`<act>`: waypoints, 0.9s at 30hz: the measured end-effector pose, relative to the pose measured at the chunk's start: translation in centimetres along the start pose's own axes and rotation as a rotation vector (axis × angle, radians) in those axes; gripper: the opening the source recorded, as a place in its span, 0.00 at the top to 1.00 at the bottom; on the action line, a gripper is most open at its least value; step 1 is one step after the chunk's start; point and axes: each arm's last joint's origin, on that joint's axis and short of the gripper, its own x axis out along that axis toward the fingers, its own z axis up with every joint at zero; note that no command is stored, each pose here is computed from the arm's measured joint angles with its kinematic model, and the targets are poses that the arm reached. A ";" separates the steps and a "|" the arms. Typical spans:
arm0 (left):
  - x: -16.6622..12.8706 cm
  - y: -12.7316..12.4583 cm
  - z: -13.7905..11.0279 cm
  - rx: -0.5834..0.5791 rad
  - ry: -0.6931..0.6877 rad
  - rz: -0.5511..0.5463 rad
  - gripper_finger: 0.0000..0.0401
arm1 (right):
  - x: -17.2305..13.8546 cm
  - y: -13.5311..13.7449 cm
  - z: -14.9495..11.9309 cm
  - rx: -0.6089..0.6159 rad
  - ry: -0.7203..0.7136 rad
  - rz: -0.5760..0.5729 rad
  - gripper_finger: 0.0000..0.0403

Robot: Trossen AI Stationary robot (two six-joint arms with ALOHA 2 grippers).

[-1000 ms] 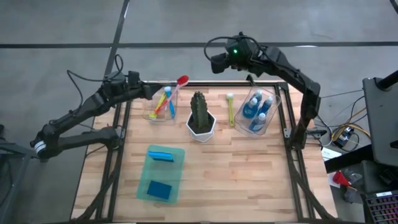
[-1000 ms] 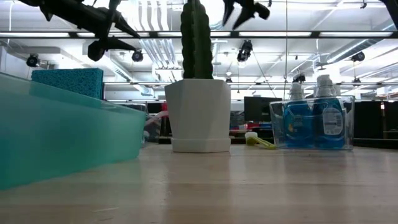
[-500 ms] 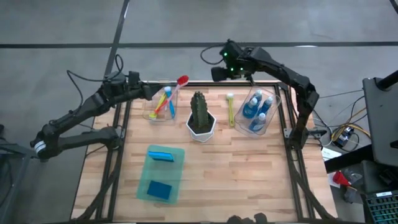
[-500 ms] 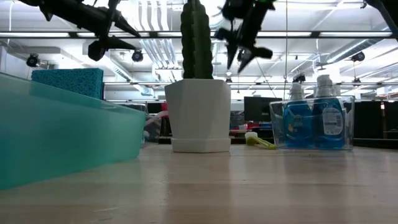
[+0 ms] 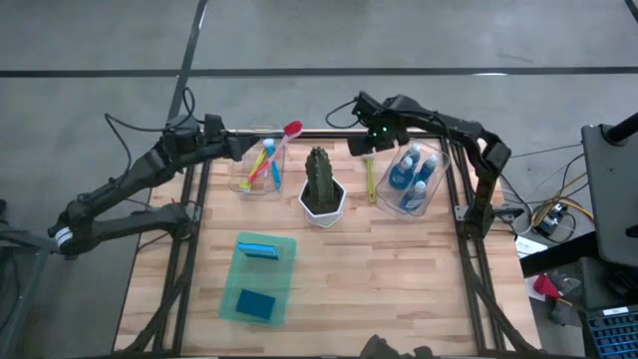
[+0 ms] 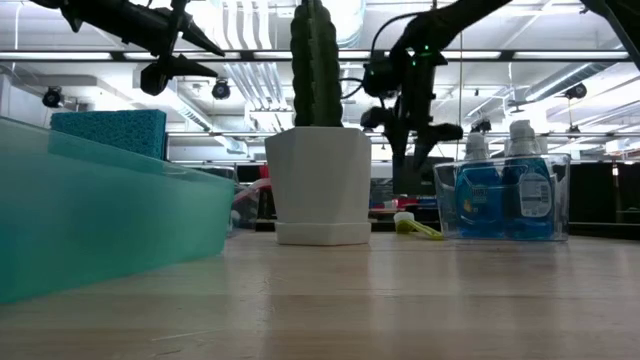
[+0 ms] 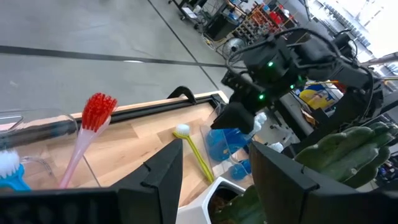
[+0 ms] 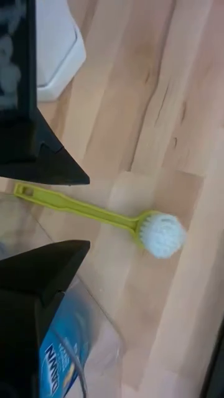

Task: Pick & Place Kitchen Sink Supplies
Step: Put the light green dishwashing brush into the left transparent bin

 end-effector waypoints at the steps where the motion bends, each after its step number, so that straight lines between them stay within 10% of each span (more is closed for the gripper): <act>1: 0.0 0.0 0.0 0.001 0.000 0.000 0.56 | 0.3 -0.1 -0.1 -0.001 0.004 0.000 0.63; 27: -0.1 -0.1 0.0 -0.010 0.007 -0.017 0.56 | 8.0 0.1 -0.4 0.013 0.103 -0.019 0.59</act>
